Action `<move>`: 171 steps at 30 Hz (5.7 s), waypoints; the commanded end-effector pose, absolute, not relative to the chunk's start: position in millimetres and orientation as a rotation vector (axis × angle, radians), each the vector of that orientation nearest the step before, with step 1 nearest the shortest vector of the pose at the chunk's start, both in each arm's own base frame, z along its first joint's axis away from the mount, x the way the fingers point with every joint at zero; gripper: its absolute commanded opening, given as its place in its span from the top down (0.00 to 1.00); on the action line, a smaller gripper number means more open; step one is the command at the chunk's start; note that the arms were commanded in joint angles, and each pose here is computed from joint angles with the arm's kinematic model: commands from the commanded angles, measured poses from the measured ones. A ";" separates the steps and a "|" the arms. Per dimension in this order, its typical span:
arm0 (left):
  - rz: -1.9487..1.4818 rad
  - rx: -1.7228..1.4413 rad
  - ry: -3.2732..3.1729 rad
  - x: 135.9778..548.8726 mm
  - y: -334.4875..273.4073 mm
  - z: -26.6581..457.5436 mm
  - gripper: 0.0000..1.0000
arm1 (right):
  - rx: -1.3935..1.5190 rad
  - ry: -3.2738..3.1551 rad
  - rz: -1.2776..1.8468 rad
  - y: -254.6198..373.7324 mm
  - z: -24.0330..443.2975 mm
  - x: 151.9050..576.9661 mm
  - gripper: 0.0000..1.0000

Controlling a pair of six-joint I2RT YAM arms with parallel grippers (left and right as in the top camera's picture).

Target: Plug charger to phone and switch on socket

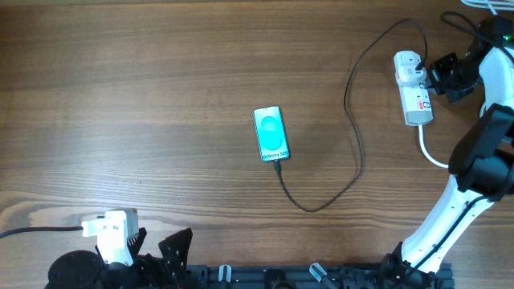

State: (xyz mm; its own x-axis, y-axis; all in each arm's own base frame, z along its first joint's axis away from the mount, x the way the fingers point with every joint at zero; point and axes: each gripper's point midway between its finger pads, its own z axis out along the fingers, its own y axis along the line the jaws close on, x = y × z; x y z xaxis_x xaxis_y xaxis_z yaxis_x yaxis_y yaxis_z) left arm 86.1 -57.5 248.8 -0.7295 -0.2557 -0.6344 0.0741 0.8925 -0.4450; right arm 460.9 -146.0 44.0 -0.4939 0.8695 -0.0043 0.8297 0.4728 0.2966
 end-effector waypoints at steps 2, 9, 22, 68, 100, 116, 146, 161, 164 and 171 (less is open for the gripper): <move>-0.578 -0.122 2.318 86.5 -57.4 248.9 0.00 | 1.514 2.539 0.408 -147.9 27.4 470.7 0.95; -0.578 -0.122 2.318 86.5 -57.4 248.9 0.00 | 1.526 2.538 0.409 -147.4 21.6 469.4 0.95; -0.578 -0.122 2.318 86.5 -57.4 248.9 0.00 | 1.572 2.502 0.489 -135.2 22.9 477.0 0.95; -0.578 -0.122 2.318 86.5 -57.4 248.9 0.00 | 0.125 1.894 0.178 11.0 428.8 41.6 0.00; -0.578 -0.122 2.318 86.5 -57.4 248.9 0.00 | 0.371 1.397 0.532 8.5 210.8 243.8 0.00; -0.578 -0.122 2.318 86.5 -57.4 248.9 0.00 | 0.135 1.566 0.195 4.4 175.5 246.7 0.00; -0.518 0.078 1.577 227.9 -72.1 199.4 0.00 | 0.134 1.566 0.195 4.4 175.5 246.7 0.00; -0.254 -0.116 1.642 245.3 -19.0 157.9 0.00 | 0.135 1.566 0.195 4.4 175.5 246.7 0.00; -0.254 -0.116 1.642 245.3 -19.0 157.9 0.00 | 0.135 1.566 0.195 4.4 175.5 246.7 0.01; -0.254 -0.116 1.642 245.3 -19.0 157.9 0.00 | 0.135 1.566 0.195 4.4 175.5 246.7 0.00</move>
State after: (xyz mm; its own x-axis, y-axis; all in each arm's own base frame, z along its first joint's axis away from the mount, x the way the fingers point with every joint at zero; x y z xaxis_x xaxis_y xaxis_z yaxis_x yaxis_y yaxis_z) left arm 245.0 -23.0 160.2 -0.0966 -0.2449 -0.9647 0.0948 0.9626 -0.2539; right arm 247.1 5.7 173.1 -0.0192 0.2267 -0.9738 -0.0445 0.9728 0.2274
